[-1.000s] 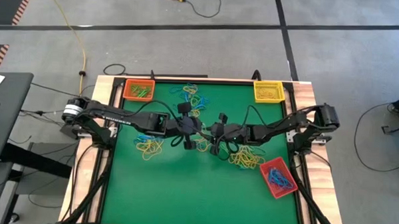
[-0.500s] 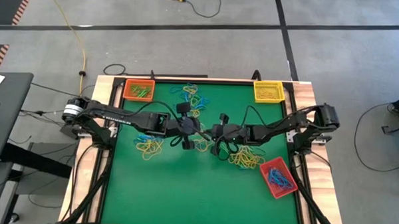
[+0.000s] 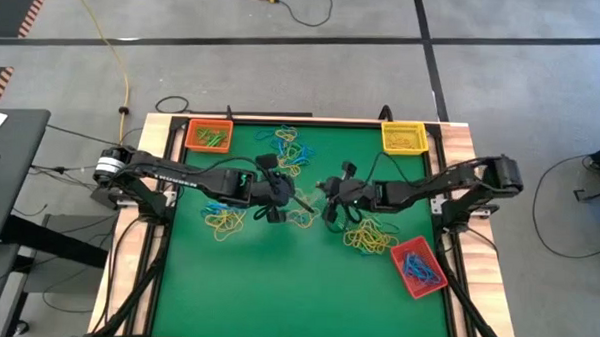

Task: Sort rubber bands into baskets
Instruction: Put the yellow rubber band into the yellow bin

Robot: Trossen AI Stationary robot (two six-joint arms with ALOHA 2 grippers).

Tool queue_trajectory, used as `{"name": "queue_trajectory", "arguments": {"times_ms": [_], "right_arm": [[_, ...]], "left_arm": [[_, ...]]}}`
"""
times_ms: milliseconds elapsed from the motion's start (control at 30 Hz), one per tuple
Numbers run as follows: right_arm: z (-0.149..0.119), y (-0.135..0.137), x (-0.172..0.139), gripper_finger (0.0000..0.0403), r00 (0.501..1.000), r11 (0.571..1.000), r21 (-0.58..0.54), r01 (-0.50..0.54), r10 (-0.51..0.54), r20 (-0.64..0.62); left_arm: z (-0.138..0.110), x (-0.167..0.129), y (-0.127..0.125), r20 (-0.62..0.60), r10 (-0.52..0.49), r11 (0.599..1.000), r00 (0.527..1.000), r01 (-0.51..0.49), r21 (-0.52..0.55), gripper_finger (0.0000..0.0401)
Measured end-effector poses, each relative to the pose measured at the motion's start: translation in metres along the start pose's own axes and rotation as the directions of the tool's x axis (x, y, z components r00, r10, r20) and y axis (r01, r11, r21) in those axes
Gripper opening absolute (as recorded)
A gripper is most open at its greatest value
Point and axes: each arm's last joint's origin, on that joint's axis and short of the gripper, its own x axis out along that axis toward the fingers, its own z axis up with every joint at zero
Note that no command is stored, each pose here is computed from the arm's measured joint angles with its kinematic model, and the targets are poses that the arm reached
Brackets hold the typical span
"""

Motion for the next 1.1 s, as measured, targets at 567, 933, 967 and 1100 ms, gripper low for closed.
{"name": "queue_trajectory", "arguments": {"times_ms": [567,933,967,1100], "right_arm": [[0.011,-0.104,-0.073,0.0011,0.932,0.936,0.073,0.345,-0.332,-0.147],[-0.001,-0.174,-0.102,0.0011,0.799,0.800,0.118,0.588,-0.552,-0.239],[-0.003,-0.180,-0.103,0.0011,0.787,0.788,0.124,0.603,-0.563,-0.253],[-0.012,-0.199,-0.106,0.0011,0.756,0.760,0.136,0.635,-0.577,-0.309]], "left_arm": [[-0.007,-0.009,-0.034,0.052,-0.098,0.995,0.994,0.099,-0.020,0.0141],[-0.044,0.006,-0.071,0.114,-0.227,0.970,0.967,0.235,-0.056,0.0141],[-0.048,0.007,-0.074,0.119,-0.238,0.967,0.964,0.247,-0.063,0.0141],[-0.060,0.011,-0.083,0.156,-0.270,0.955,0.950,0.285,-0.079,0.0141]]}}
